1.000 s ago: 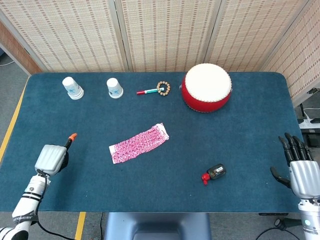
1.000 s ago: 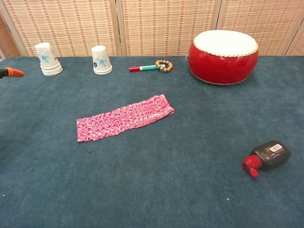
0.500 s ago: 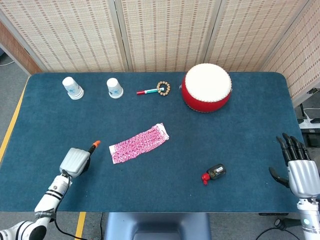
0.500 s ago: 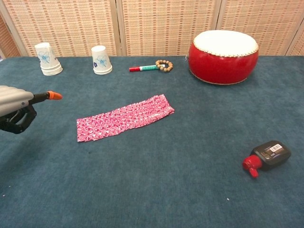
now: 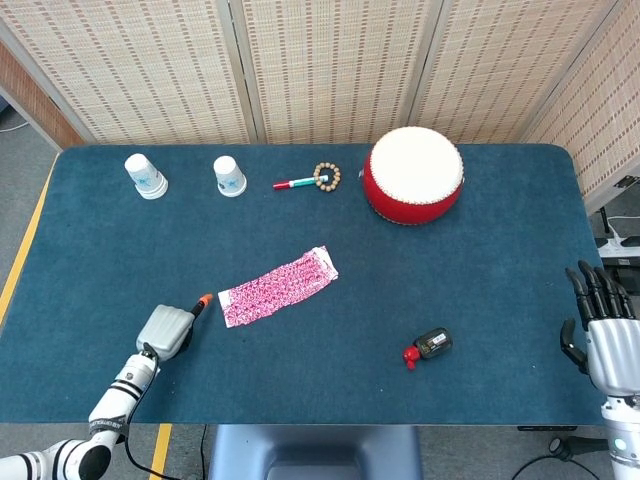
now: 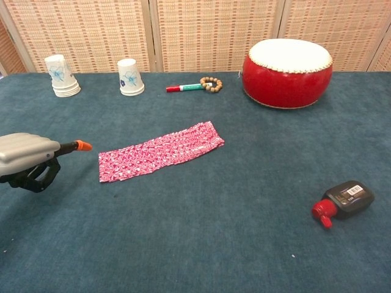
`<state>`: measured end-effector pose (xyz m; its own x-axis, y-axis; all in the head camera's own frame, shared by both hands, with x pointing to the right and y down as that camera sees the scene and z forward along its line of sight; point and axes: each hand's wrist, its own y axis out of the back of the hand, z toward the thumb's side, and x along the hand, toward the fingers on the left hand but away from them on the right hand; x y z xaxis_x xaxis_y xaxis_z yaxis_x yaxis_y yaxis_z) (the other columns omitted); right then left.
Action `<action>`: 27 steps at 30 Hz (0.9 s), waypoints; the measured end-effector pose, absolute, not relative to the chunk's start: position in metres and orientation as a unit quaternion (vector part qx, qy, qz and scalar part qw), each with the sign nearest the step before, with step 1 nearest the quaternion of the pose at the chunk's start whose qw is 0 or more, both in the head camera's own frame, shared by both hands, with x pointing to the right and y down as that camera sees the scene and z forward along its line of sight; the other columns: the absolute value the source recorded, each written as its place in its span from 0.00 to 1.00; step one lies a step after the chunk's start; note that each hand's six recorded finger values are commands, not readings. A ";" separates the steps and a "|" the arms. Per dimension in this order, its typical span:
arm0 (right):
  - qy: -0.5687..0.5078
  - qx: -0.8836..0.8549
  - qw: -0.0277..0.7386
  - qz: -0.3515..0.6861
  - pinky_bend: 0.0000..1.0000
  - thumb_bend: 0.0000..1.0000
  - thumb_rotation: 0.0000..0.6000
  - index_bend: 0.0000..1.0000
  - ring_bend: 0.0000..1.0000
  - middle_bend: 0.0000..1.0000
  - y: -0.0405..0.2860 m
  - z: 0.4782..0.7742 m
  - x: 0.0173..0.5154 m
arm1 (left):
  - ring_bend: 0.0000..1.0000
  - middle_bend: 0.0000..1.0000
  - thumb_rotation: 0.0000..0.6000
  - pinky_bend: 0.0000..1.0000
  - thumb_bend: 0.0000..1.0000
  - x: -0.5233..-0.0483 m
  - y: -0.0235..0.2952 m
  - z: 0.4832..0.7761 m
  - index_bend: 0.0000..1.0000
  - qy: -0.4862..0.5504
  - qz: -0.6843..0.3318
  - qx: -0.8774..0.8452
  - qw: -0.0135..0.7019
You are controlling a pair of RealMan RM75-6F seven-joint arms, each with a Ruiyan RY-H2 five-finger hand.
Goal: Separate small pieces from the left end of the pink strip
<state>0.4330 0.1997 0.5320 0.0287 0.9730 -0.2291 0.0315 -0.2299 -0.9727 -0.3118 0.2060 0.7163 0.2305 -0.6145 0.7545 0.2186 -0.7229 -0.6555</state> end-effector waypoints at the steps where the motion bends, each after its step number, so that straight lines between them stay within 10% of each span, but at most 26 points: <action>1: -0.441 -0.569 0.436 0.540 0.13 0.75 1.00 0.00 0.00 0.00 0.200 0.532 0.433 | 0.69 0.71 1.00 0.59 0.80 -0.308 0.206 0.717 0.00 0.141 -0.601 -0.707 0.345; 27: -0.445 -0.575 0.426 0.539 0.13 0.75 1.00 0.00 0.00 0.00 0.199 0.531 0.434 | 0.69 0.71 1.00 0.59 0.80 -0.281 0.220 0.740 0.00 0.094 -0.598 -0.720 0.338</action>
